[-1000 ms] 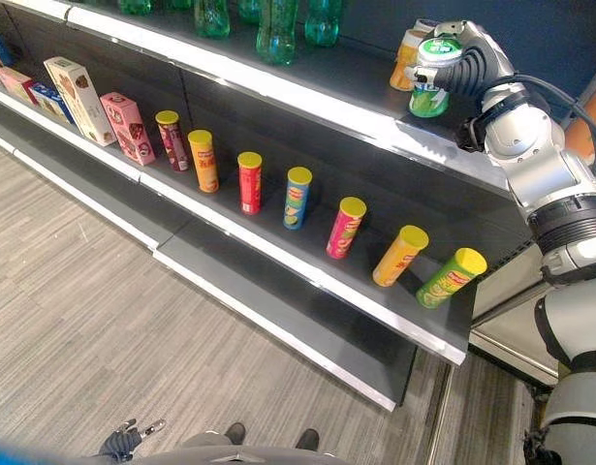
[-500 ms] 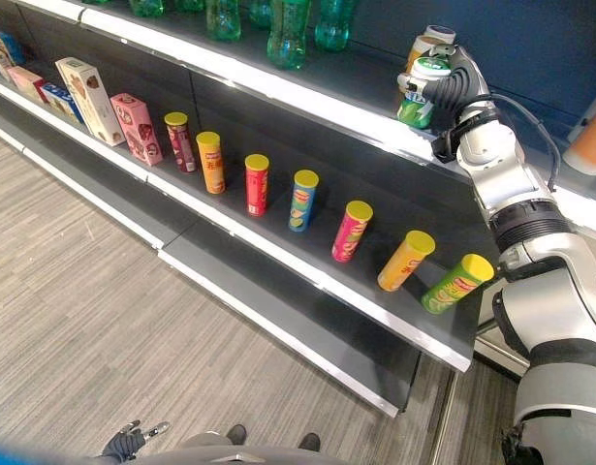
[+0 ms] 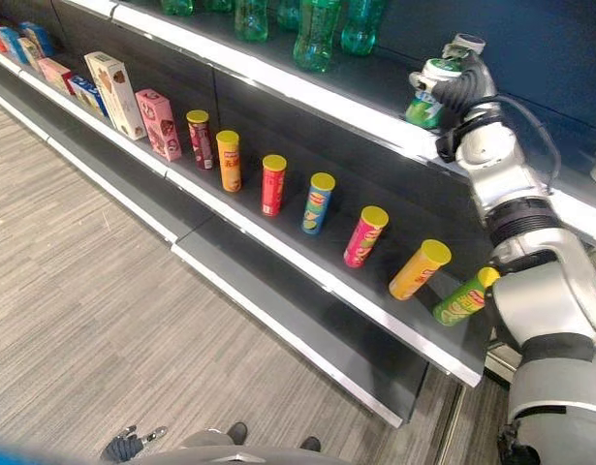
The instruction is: Put the goods on the table back onto the shelves and tidy them up.
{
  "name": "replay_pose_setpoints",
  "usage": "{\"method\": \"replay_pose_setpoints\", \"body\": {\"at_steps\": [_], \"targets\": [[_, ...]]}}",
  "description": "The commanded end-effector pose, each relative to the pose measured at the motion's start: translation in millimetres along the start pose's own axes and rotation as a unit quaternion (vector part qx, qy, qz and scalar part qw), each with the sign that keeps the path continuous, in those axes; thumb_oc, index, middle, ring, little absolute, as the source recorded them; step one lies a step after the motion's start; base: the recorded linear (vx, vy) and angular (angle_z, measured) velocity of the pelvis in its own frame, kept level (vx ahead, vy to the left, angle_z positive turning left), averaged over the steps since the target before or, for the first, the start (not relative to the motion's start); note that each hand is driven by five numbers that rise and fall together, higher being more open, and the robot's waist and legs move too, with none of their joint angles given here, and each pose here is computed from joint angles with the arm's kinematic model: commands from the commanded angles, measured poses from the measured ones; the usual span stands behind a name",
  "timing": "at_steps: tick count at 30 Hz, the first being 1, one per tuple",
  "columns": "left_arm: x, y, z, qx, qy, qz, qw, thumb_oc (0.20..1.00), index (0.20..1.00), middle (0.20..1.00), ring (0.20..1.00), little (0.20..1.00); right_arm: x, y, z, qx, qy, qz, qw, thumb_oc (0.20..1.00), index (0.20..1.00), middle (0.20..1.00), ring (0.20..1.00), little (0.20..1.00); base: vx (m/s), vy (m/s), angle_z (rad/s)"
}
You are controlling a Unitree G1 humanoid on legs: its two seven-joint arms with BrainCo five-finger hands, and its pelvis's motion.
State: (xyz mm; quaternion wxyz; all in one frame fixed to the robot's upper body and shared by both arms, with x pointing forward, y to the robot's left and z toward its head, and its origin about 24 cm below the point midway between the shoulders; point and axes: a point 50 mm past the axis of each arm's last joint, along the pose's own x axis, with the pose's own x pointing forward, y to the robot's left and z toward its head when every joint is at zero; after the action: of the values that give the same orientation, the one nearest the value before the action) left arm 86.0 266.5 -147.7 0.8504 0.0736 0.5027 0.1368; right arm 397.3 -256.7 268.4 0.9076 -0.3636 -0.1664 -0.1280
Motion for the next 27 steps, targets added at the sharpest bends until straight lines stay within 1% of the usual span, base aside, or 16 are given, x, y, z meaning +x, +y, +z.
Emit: {"method": "replay_pose_setpoints", "body": {"at_steps": [1,8,12,14,15,16,17,18,19,20,21,22,23,24,25,27], "targets": [[2,15,8,0.005,-0.008,0.010,1.000,1.000,1.000,1.000,1.000,1.000,16,-34,36,-0.031,-0.045,-0.041,0.998,1.000,1.000,1.000,1.000,1.000,-0.08,0.078,-0.08],[3,18,13,0.006,-0.013,0.013,1.000,1.000,1.000,1.000,1.000,1.000,16,-44,52,-0.053,-0.077,-0.055,0.994,1.000,1.000,1.000,1.000,1.000,-0.02,0.037,0.02],[4,21,13,0.005,-0.010,0.023,1.000,1.000,1.000,1.000,1.000,1.000,12,-62,87,-0.058,-0.155,-0.086,0.983,1.000,1.000,1.000,1.000,1.000,0.00,0.053,-0.02],[4,23,13,-0.004,-0.010,0.031,0.999,1.000,1.000,1.000,1.000,1.000,3,-74,113,-0.057,-0.218,-0.111,0.968,1.000,1.000,1.000,1.000,1.000,0.00,0.061,-0.04],[4,24,13,-0.003,-0.010,0.031,0.999,1.000,1.000,1.000,1.000,1.000,3,-74,113,-0.057,-0.217,-0.111,0.968,1.000,1.000,1.000,1.000,1.000,-0.01,0.063,-0.11],[4,24,13,-0.009,-0.008,0.037,0.999,1.000,1.000,1.000,1.000,1.000,-7,-77,130,-0.058,-0.263,-0.120,0.955,1.000,1.000,1.000,1.000,1.000,-0.02,0.114,-0.25],[4,24,13,-0.015,-0.008,0.041,0.999,1.000,1.000,1.000,1.000,1.000,-28,-75,148,-0.046,-0.334,-0.122,0.934,1.000,1.000,1.000,1.000,1.000,-0.02,0.114,-0.43],[4,24,13,-0.014,-0.008,0.041,0.999,1.000,1.000,1.000,1.000,1.000,-29,-75,147,-0.046,-0.332,-0.123,0.934,1.000,1.000,1.000,1.000,1.000,-0.03,0.167,-0.52],[5,22,14,-0.011,-0.007,0.039,0.999,1.000,1.000,1.000,1.000,1.000,-55,-61,152,-0.021,-0.388,-0.078,0.918,1.000,1.000,1.000,1.000,1.000,-0.01,0.133,-0.53],[5,21,14,-0.011,-0.007,0.038,0.999,1.000,1.000,1.000,1.000,1.000,-66,-54,149,-0.011,-0.404,-0.051,0.913,1.000,1.000,1.000,1.000,1.000,-0.03,0.203,-0.42],[5,20,15,-0.011,-0.011,0.034,0.999,1.000,1.000,1.000,1.000,1.000,-91,-44,147,0.005,-0.436,0.000,0.900,1.000,1.000,1.000,1.000,1.000,-0.01,0.101,-0.58],[5,21,15,-0.009,-0.010,0.035,0.999,1.000,1.000,1.000,1.000,1.000,-91,-44,146,0.006,-0.434,0.000,0.901,1.000,1.000,1.000,1.000,1.000,-0.02,0.147,-0.87],[5,17,18,0.003,-0.017,0.024,1.000,1.000,1.000,1.000,1.000,1.000,-115,-37,139,0.038,-0.454,0.061,0.888,1.000,1.000,1.000,1.000,1.000,-0.04,0.197,-0.92],[5,8,19,0.015,-0.025,0.003,1.000,1.000,1.000,1.000,1.000,1.000,-142,-30,115,0.126,-0.436,0.149,0.879,1.000,1.000,1.000,1.000,1.000,-0.10,0.278,-0.62],[5,5,23,0.020,-0.036,-0.007,0.999,1.000,1.000,1.000,1.000,1.000,-158,-23,96,0.187,-0.401,0.214,0.871,1.000,1.000,1.000,1.000,1.000,-0.10,0.223,-0.30],[6,5,27,0.027,-0.045,-0.015,0.999,1.000,1.000,1.000,1.000,1.000,-170,-11,70,0.228,-0.330,0.280,0.872,1.000,1.000,1.000,1.000,1.000,-0.05,0.101,-0.85]]}}
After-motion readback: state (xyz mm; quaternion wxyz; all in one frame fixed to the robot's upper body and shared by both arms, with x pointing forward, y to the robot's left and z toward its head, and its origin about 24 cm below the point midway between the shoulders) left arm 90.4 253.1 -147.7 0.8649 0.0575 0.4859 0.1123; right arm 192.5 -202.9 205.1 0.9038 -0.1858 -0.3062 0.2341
